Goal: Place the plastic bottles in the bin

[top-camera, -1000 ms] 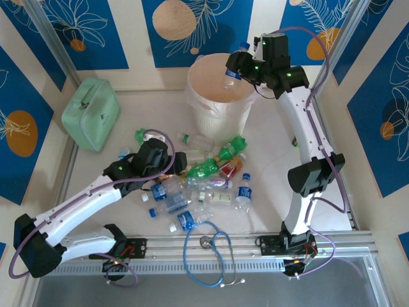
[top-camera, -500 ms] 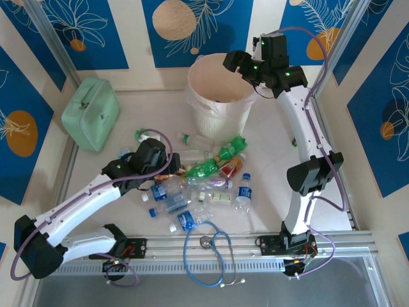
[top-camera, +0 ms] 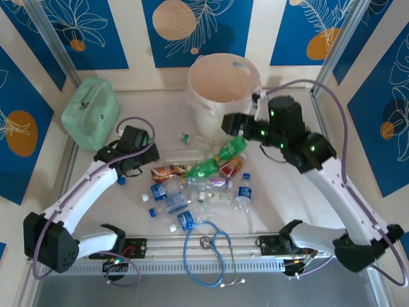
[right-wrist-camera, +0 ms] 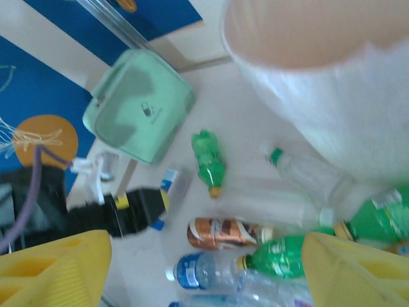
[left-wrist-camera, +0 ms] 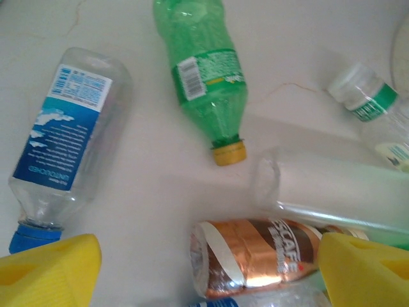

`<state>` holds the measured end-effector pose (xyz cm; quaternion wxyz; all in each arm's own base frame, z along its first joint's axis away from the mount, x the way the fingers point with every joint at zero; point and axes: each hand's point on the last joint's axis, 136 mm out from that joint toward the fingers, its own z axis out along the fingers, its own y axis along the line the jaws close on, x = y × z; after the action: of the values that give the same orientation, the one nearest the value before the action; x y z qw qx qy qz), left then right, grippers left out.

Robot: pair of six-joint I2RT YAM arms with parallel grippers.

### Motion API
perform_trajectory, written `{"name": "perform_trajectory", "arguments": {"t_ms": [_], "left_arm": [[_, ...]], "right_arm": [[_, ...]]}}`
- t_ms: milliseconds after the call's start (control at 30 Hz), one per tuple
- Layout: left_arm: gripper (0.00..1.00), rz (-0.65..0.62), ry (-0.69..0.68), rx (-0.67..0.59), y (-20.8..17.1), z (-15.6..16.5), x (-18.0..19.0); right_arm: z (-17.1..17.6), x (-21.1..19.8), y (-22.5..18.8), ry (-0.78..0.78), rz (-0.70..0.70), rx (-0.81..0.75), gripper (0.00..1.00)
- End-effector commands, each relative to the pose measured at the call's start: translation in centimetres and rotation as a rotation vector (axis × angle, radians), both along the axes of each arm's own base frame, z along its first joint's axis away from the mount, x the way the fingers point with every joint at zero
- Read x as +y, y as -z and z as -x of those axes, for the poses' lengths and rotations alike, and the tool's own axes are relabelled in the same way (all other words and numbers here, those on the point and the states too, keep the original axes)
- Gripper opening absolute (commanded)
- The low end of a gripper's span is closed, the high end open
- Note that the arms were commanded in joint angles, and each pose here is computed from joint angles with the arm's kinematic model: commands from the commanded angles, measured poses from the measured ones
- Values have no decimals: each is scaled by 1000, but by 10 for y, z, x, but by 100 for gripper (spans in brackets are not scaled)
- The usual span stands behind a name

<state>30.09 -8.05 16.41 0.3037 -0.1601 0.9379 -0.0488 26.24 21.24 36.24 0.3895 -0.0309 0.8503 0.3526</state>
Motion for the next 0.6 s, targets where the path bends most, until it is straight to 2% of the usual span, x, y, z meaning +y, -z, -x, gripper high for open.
{"name": "perform_trajectory", "arguments": {"t_ms": [0,133,233,400,567], "left_arm": [[88,18,-16,-22,-9,-15,7],[88,1,-61,6,-2,-18,29],[93,-9,-108,31,9,-15,49],[95,21,-201,80,36,-12,78],[94,91,-235,106,61,-17,84]], "right_arm": [[24,-4,67,29,97,137,79],[54,-8,111,42,107,236,79],[63,-10,132,52,102,281,79],[62,-6,141,50,110,302,79],[57,1,144,42,124,319,79]]}}
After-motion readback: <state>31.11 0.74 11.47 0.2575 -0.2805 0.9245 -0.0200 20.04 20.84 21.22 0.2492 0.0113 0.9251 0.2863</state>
